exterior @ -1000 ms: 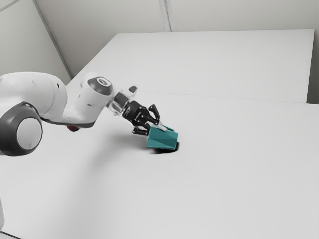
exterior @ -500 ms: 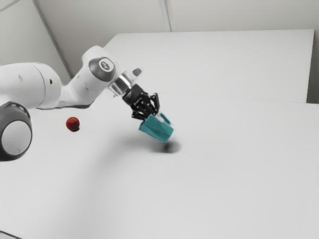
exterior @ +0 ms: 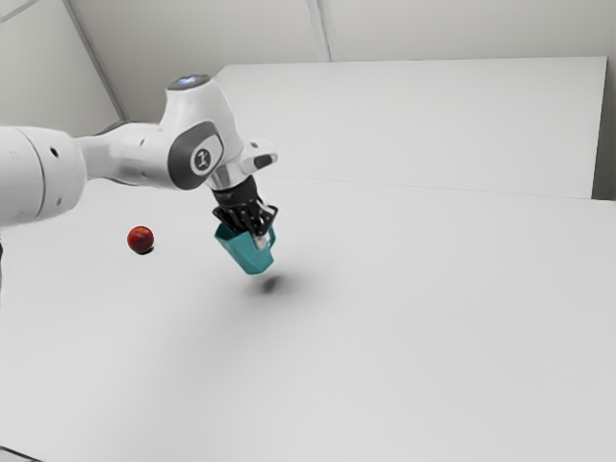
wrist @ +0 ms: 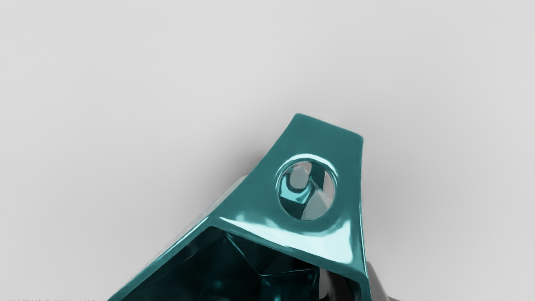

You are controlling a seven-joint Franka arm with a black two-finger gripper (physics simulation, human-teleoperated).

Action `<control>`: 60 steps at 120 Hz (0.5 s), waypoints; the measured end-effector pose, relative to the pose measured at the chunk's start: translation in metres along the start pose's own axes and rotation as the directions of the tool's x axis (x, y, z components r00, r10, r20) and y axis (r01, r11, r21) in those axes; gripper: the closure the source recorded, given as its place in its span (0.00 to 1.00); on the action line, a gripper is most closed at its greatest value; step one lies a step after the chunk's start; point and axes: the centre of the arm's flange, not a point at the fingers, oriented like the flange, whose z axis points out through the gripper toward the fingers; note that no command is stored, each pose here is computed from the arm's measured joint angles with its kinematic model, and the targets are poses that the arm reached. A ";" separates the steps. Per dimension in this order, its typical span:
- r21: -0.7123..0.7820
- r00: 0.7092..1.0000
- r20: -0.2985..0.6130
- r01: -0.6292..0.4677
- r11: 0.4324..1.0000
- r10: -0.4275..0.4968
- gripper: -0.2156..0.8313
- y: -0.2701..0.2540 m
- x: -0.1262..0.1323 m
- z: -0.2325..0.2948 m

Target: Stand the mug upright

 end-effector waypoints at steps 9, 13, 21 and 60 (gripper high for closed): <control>0.017 1.000 -0.016 0.002 1.000 -0.002 0.96 -0.001 -0.003 0.001; 0.022 1.000 -0.019 0.005 1.000 -0.004 0.96 -0.001 -0.004 0.003; 0.028 1.000 -0.016 0.012 1.000 -0.012 0.96 -0.002 -0.008 0.009; 0.037 0.997 0.025 0.066 0.997 -0.067 0.96 0.004 -0.021 0.037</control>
